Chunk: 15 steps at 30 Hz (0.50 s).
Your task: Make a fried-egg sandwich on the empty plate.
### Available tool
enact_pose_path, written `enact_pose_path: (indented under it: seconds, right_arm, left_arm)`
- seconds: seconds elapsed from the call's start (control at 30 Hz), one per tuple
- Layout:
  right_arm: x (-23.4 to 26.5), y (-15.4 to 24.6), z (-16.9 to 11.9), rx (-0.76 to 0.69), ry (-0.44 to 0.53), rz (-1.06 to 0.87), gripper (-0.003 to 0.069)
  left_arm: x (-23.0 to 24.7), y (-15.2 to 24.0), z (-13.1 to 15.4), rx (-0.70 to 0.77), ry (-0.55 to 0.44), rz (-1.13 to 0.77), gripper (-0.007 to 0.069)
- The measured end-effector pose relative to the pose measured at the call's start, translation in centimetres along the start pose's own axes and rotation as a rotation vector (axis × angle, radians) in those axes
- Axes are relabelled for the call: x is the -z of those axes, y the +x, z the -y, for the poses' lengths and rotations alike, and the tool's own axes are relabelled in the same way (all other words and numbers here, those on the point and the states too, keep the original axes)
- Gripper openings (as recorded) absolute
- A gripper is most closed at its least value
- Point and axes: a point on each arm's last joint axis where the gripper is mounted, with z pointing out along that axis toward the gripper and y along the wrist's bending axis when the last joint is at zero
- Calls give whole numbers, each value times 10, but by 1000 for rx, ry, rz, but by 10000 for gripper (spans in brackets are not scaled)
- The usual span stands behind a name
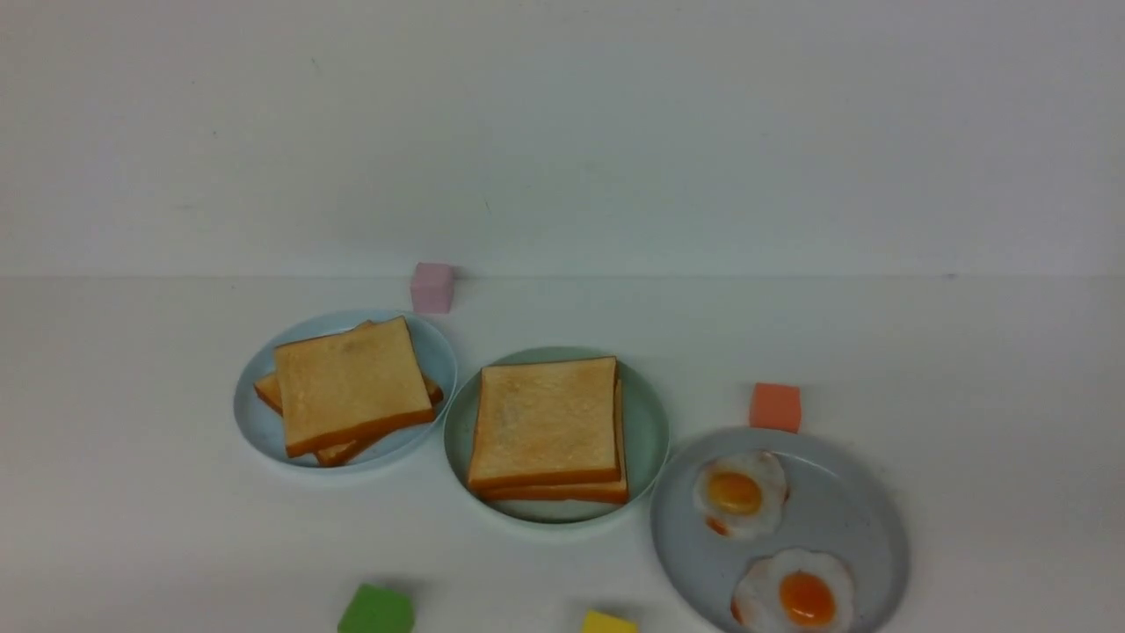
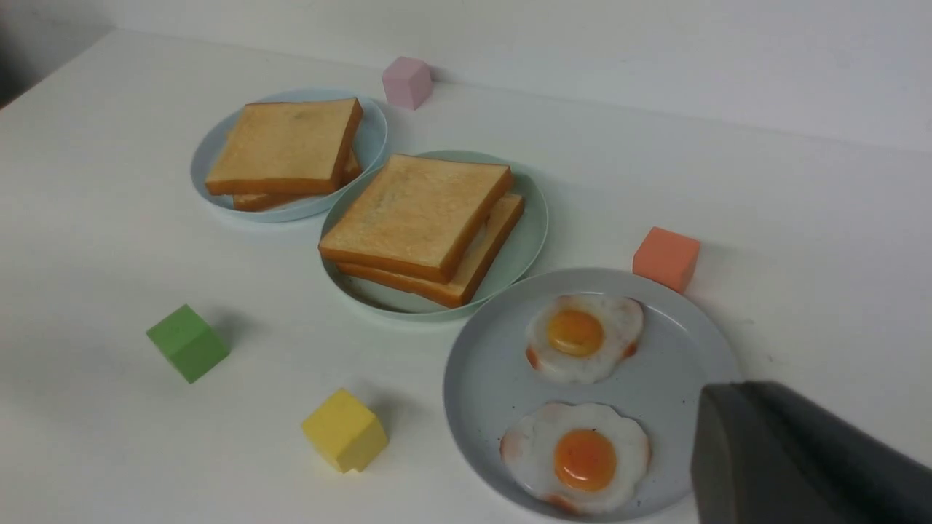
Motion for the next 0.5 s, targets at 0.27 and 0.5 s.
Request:
enact_pose_path:
  seconds: [0.27,0.5]
  right_arm:
    - [0,0,0,0,0,0,31]
    - [0,0,0,-2,5,1,31]
  left_arm:
    - [0,0,0,-2,0,2,40]
    - [0,0,0,-3,0,2,40]
